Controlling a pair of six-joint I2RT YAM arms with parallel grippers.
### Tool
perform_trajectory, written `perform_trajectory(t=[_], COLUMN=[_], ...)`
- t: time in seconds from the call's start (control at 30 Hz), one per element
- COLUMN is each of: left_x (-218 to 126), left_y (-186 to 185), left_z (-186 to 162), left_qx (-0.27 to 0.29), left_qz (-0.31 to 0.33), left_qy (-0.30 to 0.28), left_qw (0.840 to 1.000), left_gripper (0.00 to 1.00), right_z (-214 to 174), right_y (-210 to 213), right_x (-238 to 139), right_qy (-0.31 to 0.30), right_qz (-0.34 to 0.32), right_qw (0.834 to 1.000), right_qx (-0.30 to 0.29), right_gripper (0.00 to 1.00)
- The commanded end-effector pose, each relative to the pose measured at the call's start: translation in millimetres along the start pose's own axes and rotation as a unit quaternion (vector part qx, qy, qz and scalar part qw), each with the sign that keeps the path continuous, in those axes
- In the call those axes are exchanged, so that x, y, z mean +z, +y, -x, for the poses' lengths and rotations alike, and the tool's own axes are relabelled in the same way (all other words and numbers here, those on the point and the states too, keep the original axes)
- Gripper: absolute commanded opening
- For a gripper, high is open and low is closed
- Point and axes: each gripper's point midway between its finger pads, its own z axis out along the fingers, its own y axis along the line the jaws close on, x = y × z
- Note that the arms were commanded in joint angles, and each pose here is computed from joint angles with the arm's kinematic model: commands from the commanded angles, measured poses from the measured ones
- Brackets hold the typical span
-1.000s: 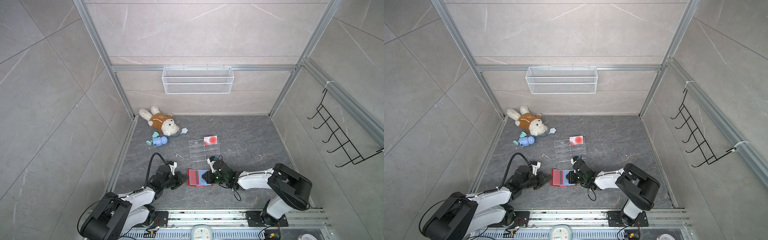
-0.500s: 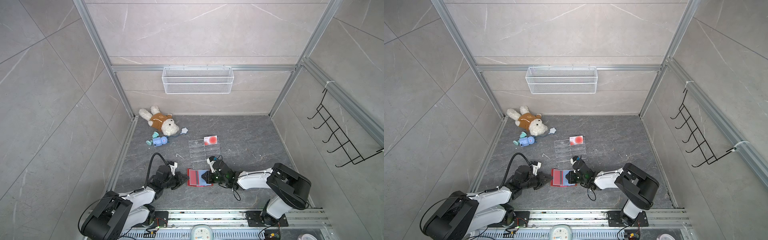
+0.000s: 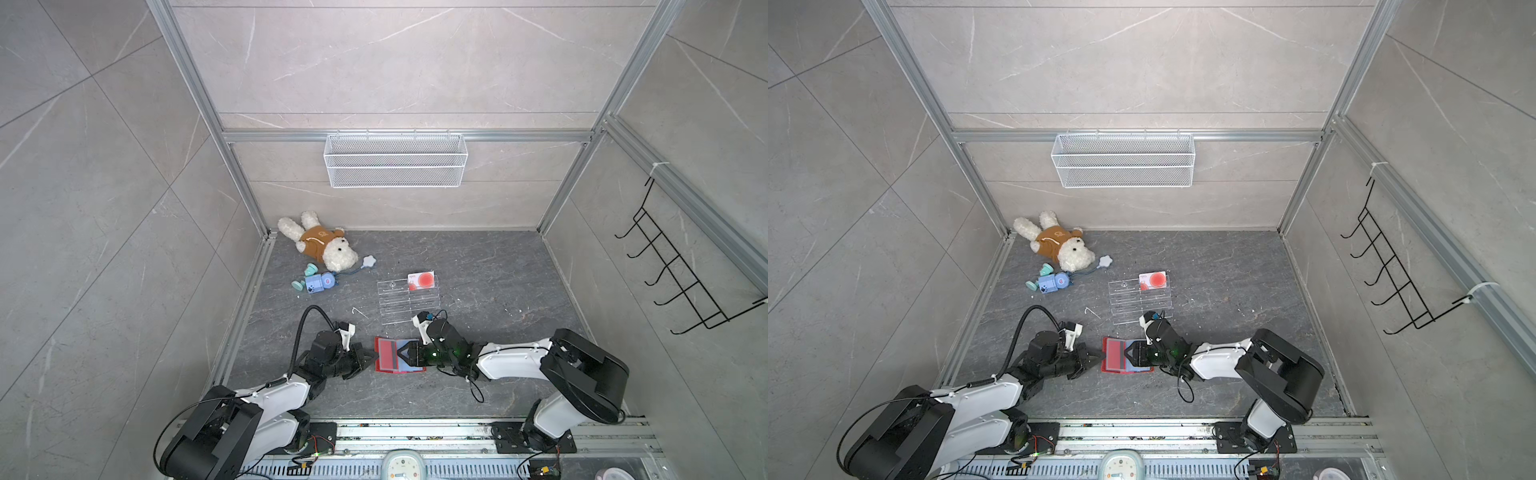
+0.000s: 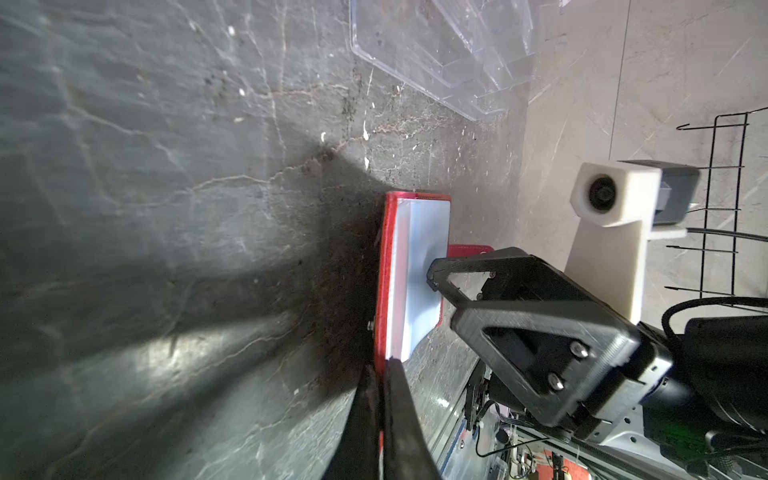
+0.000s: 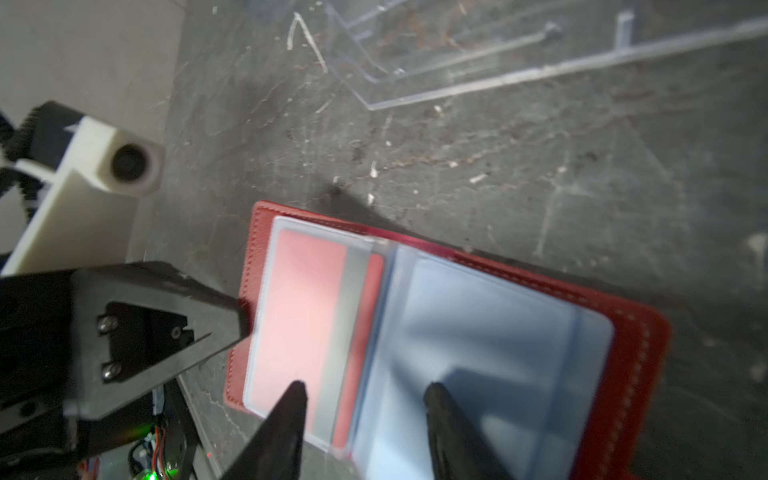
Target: Take the credit cards out of the card holder
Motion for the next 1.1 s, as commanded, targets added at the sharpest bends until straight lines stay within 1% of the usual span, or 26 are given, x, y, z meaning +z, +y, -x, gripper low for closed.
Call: perform_trajectory(t=[0.0, 0.1, 0.13, 0.17, 0.23, 0.37, 0.6, 1.07], left_x=[-4.6, -7.7, -8.6, -9.2, -10.2, -11.5, -10.7, -13.6], left_y=[-10.9, -14.5, -15.4, -16.0, -17.2, -19.3, -18.4, -16.5], left_z=[1.3, 2.3, 2.5, 2.5, 2.7, 3.0, 1.8, -0.2], left_qx=[0.022, 0.025, 0.026, 0.027, 0.027, 0.029, 0.029, 0.031], left_qz=[-0.024, -0.029, -0.03, -0.031, -0.033, -0.037, -0.034, -0.035], left_qy=[-0.011, -0.019, -0.02, -0.022, -0.025, -0.028, -0.027, -0.032], left_qw=[0.999, 0.999, 0.999, 0.999, 0.999, 0.999, 0.999, 0.998], left_gripper=[0.0, 0.0, 0.0, 0.0, 0.0, 0.0, 0.0, 0.0], right_z=[3.4, 5.3, 5.4, 6.1, 7.6, 14.2, 21.6, 17.7], right_y=[8.5, 8.5, 10.2, 11.7, 12.1, 15.8, 20.6, 23.0], right_x=[-16.8, -24.0, -25.1, -25.4, -24.2, -15.5, 3.1, 27.8], right_qy=[-0.008, -0.001, 0.003, 0.006, 0.013, 0.029, 0.046, 0.066], right_qz=[-0.003, -0.033, -0.04, -0.048, -0.066, -0.092, -0.113, -0.118], right_qw=[1.0, 0.999, 0.999, 0.999, 0.998, 0.995, 0.992, 0.991], right_qx=[0.0, 0.0, -0.001, -0.003, -0.004, -0.007, -0.013, -0.019], right_gripper=[0.66, 0.76, 0.84, 0.9, 0.94, 0.95, 0.94, 0.93])
